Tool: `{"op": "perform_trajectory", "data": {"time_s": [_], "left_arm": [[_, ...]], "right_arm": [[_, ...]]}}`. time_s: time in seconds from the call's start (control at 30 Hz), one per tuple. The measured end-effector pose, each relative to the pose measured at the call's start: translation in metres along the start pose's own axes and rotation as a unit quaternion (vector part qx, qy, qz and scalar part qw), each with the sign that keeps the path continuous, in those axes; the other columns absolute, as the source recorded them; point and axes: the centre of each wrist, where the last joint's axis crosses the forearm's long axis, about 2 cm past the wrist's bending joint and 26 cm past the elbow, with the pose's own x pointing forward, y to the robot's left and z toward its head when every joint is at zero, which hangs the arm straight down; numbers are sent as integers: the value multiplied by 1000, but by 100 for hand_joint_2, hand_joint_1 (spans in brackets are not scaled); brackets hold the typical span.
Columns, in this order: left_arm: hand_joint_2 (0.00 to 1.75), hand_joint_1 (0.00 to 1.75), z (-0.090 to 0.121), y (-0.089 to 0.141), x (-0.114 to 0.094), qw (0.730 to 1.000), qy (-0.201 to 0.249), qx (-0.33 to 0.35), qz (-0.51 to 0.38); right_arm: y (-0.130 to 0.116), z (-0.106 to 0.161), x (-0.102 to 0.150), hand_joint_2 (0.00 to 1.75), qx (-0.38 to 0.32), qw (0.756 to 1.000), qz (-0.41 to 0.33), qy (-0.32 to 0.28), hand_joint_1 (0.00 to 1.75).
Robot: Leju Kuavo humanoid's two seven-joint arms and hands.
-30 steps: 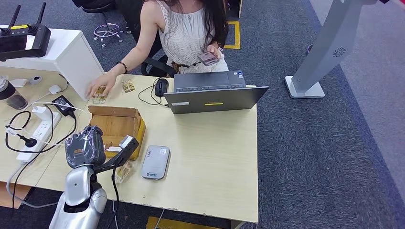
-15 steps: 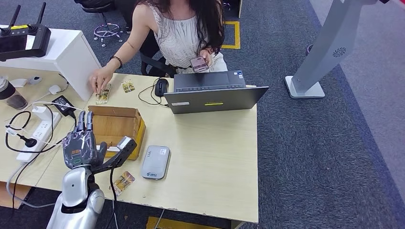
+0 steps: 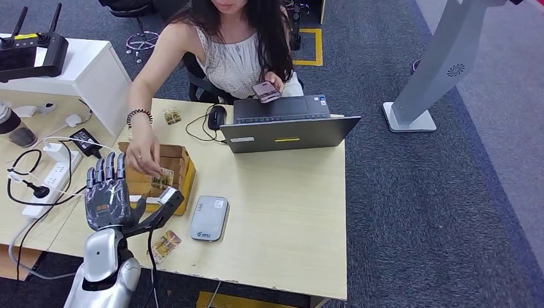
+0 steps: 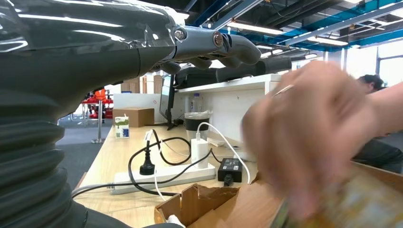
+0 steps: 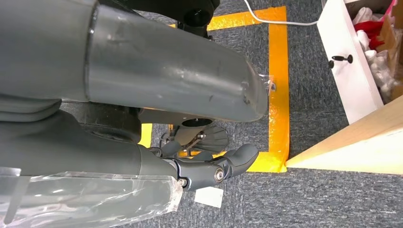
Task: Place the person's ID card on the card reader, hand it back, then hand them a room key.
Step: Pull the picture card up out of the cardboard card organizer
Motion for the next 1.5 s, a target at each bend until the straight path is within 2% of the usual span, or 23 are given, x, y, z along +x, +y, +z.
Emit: {"op": "perform_trajectory", "data": {"time_s": [0.47,1.5], "left_arm": [[175,0,5,-8,5,1000,10,-17,4],[175,0,16,-25,8,998,-1,-62,3]], "right_arm": [[0,0,0,0,1,1000,4,1,0],[-1,0,0,0,3,1000,10,6,0]]}}
